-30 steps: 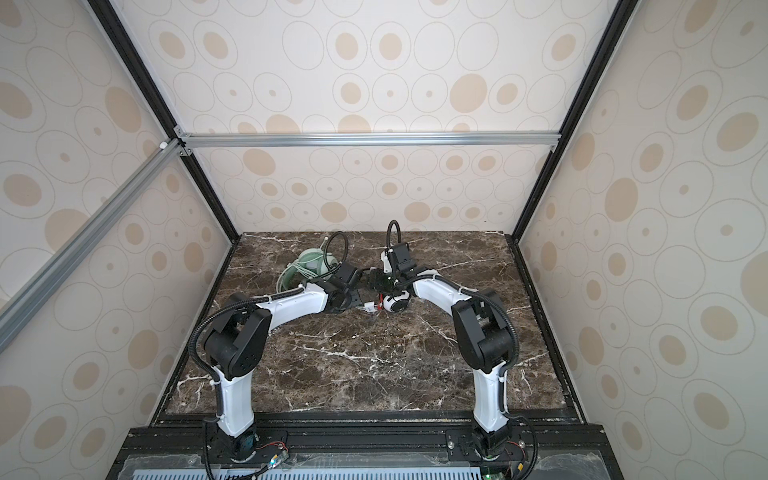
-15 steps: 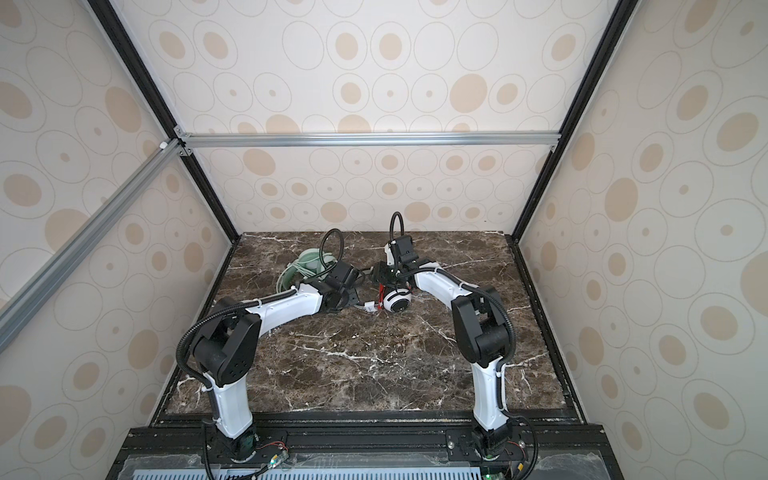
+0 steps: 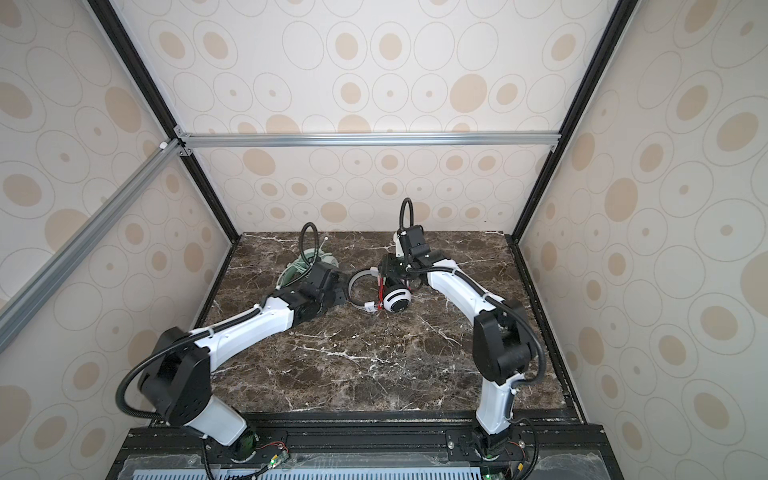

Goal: Wrap the headphones

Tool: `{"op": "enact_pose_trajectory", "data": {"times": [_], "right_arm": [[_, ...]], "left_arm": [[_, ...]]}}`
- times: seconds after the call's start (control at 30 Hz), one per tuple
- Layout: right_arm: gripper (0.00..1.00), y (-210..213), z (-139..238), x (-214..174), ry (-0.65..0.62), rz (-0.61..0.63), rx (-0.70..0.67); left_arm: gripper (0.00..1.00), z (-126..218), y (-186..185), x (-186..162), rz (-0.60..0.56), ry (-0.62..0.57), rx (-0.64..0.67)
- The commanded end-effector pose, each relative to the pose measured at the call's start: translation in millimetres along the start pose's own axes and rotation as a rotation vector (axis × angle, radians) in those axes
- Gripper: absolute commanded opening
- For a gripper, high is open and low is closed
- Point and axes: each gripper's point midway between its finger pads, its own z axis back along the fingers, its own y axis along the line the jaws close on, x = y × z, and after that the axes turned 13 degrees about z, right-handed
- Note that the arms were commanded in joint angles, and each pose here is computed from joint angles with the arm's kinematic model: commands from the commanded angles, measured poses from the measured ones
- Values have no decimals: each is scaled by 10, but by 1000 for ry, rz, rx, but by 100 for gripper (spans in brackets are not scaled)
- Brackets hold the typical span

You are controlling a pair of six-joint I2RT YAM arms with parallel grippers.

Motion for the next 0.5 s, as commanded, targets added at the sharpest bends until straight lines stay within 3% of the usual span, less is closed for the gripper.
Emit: {"op": "enact_pose_trajectory", "data": {"times": [0.0, 0.1, 0.17, 0.2, 0.23, 0.33, 0.4, 0.47], "right_arm": [[57, -102, 496, 62, -74, 36, -89], [57, -152, 871, 11, -133, 46, -132], [57, -199, 1093, -63, -163, 46, -159], [57, -218, 1212, -108, -183, 45, -170], [57, -239, 1312, -158, -199, 45, -181], [64, -318, 1522, -360, -227, 53, -213], [80, -422, 1617, -521, -237, 50, -258], [90, -555, 1670, -711, -232, 51, -314]], "left_arm": [[38, 322, -101, 211, -16, -96, -60], [42, 625, -6, 308, 21, -136, -76], [50, 806, 92, 336, 71, -158, -105], [62, 911, 144, 358, 104, -174, -129], [98, 1011, 193, 372, 129, -192, -160], [98, 1290, 347, 444, 208, -260, -238], [98, 1389, 466, 464, 246, -306, -273], [98, 1397, 660, 444, 301, -360, -283]]}}
